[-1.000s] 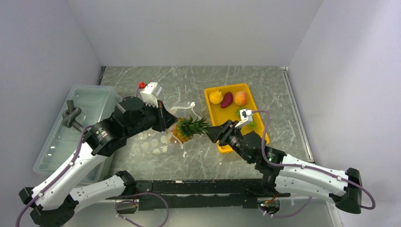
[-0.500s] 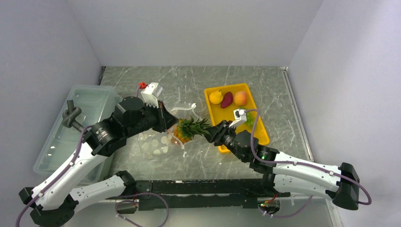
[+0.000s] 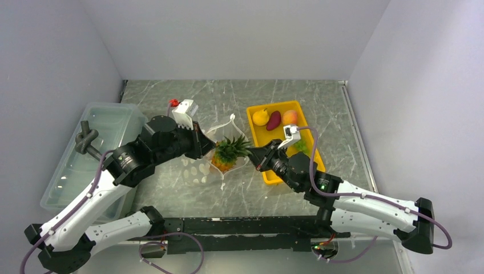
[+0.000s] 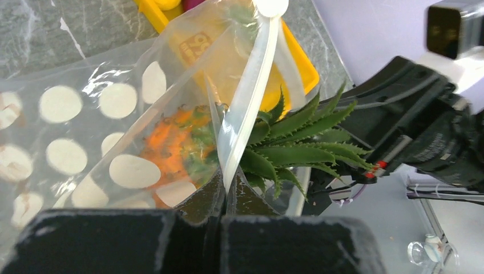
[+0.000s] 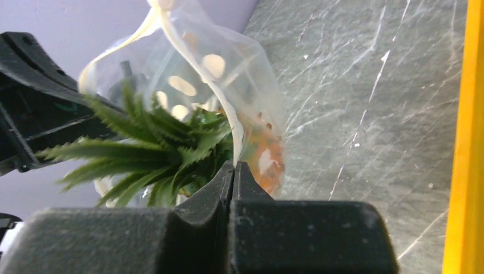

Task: Place the food in the zip-top bag and seal the zipper
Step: Adjust the zipper food storage bag at the center of the board.

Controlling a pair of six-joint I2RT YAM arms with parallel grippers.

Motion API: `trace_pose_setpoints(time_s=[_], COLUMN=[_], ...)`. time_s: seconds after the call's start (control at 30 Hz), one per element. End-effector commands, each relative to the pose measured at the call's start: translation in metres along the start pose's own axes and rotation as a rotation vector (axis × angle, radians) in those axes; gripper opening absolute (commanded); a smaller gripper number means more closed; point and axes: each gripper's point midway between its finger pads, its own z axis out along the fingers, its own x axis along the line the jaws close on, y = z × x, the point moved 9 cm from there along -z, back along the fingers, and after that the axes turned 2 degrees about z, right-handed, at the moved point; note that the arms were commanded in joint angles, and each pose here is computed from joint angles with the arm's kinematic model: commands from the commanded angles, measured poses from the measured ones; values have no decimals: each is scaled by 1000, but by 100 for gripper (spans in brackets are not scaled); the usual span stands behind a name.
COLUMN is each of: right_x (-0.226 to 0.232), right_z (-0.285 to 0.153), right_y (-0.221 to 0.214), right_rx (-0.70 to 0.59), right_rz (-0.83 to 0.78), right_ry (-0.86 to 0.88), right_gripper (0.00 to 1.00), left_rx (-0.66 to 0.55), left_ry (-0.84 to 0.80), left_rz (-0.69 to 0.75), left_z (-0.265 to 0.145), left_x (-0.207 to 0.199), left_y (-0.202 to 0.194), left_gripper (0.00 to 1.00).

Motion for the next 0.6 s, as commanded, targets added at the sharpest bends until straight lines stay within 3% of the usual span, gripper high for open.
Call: trace_pose_setpoints(time_s=[0.0,0.57], right_x=[23,30], right_z=[-5,7], right_y=[26,30], right_rx=[-13,58], right_rz=[-78,-284], right_ry=[36,-3], right_gripper=[0,0], left_rx=[-1,-2], left_ry=[44,100], left_rz=[11,81], left_z=[3,7], left_x=[1,10], left_y=[5,5], left_gripper=[0,0])
